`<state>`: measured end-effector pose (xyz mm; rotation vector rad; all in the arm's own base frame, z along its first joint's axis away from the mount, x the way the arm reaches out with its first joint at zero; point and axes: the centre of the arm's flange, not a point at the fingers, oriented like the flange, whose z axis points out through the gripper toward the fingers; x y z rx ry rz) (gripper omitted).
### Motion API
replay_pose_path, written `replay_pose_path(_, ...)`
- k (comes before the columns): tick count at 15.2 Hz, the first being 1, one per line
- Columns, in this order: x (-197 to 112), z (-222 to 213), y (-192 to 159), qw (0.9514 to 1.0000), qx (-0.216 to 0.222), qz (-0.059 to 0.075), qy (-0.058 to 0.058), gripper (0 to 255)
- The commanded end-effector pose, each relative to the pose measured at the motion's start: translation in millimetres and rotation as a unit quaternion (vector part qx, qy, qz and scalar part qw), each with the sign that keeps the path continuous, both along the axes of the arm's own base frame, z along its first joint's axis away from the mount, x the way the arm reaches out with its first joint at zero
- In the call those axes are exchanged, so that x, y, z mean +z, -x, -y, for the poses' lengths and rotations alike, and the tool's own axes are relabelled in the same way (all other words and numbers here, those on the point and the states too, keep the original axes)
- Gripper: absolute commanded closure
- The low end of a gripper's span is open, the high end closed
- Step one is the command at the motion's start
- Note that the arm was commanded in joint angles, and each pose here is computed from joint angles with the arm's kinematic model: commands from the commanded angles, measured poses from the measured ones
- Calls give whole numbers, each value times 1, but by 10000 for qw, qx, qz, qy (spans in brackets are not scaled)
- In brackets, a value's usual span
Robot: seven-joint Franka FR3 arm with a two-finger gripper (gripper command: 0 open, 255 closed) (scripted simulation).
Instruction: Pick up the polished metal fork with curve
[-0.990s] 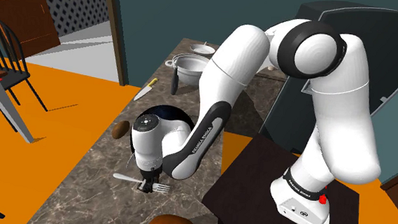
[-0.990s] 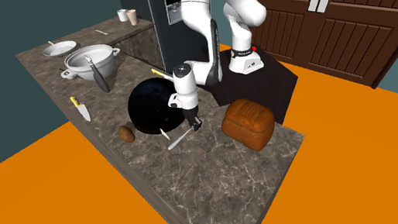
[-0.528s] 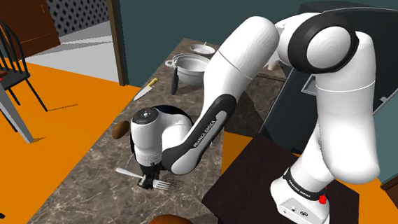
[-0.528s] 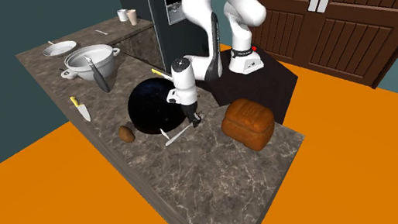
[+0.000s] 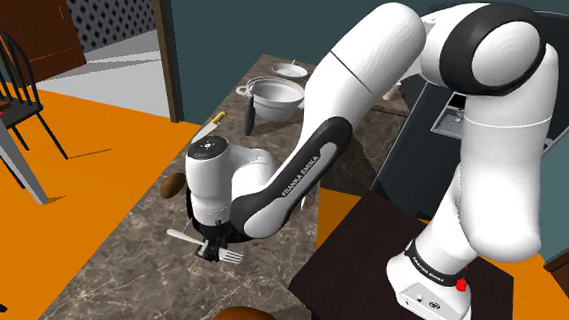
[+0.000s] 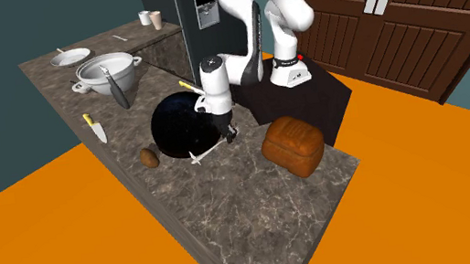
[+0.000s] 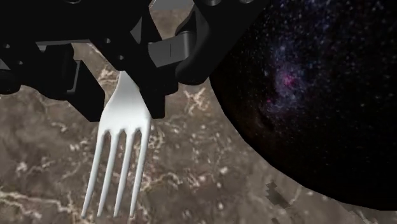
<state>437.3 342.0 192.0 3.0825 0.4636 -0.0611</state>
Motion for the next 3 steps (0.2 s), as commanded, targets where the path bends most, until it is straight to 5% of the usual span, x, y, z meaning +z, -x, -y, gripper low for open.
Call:
replay_pose_path(1,11,0,0,10000,0,-2,1,255)
replay_pose_path(3,12,0,0,10000,0,-2,1,255)
